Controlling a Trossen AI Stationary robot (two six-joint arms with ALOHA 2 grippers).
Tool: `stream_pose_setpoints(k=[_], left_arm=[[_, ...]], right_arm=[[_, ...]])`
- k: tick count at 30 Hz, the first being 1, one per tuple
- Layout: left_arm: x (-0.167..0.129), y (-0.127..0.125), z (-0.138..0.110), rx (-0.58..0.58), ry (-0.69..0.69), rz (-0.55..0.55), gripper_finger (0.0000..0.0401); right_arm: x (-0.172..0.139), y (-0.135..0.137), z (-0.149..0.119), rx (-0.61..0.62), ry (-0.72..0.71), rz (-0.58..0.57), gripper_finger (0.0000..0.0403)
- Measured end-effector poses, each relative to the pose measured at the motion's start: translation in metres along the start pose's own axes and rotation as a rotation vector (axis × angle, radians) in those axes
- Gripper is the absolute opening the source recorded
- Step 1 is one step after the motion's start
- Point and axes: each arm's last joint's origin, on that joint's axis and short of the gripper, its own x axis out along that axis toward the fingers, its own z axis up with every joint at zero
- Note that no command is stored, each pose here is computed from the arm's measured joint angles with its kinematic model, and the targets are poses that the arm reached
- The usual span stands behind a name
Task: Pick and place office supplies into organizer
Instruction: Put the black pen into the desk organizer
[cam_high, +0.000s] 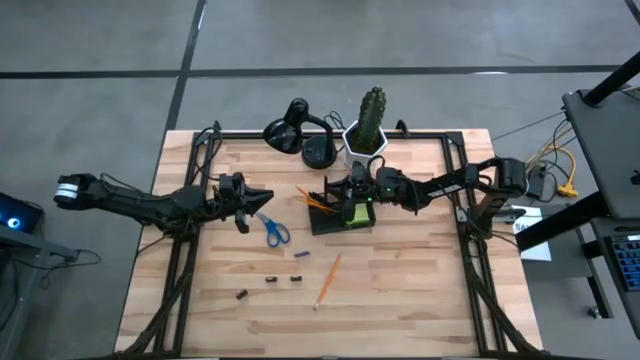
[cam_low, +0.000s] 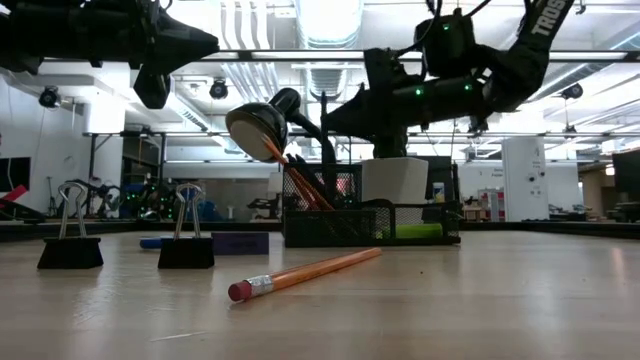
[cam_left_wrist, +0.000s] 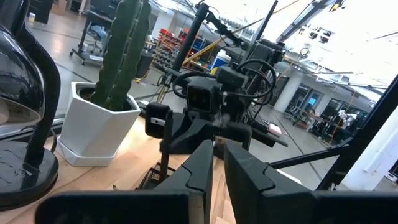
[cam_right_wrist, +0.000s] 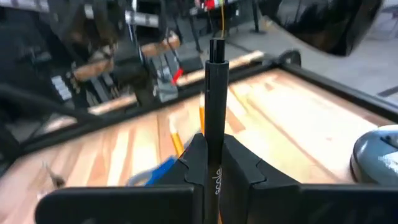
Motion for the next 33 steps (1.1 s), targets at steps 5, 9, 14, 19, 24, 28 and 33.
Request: stream_pose_setpoints(k=[5, 9, 14, 19, 24, 28, 33], left_arm=[[0.0, 0.0, 0.0, 0.006, 0.001, 0.0, 0.0024], [0.0, 0.0, 0.0, 0.007, 0.002, 0.001, 0.0024], [0.0, 0.0, 0.0, 0.007, 0.002, 0.001, 0.0024], [0.0, 0.0, 0.0, 0.008, 0.003, 0.001, 0.0024], [0.0, 0.0, 0.0, 0.042, -0.002, 0.013, 0.0024], [0.0, 0.001, 0.0, 0.055, -0.008, 0.026, 0.0024], [0.0, 0.001, 0.0, 0.054, -0.008, 0.025, 0.0024]], right_arm=[[0.007, 0.002, -0.001, -0.025, 0.12, 0.045, 0.0015], [0.011, 0.003, 0.0, -0.06, 0.18, 0.05, 0.0015], [0.012, -0.001, 0.002, -0.083, 0.195, 0.044, 0.0015], [0.01, -0.006, -0.003, -0.101, 0.258, 0.022, 0.0015], [0.011, -0.008, -0.005, -0.092, 0.278, 0.076, 0.0015], [0.013, -0.01, -0.01, -0.091, 0.297, 0.075, 0.0015], [0.017, -0.012, -0.017, -0.102, 0.305, 0.078, 0.0015]])
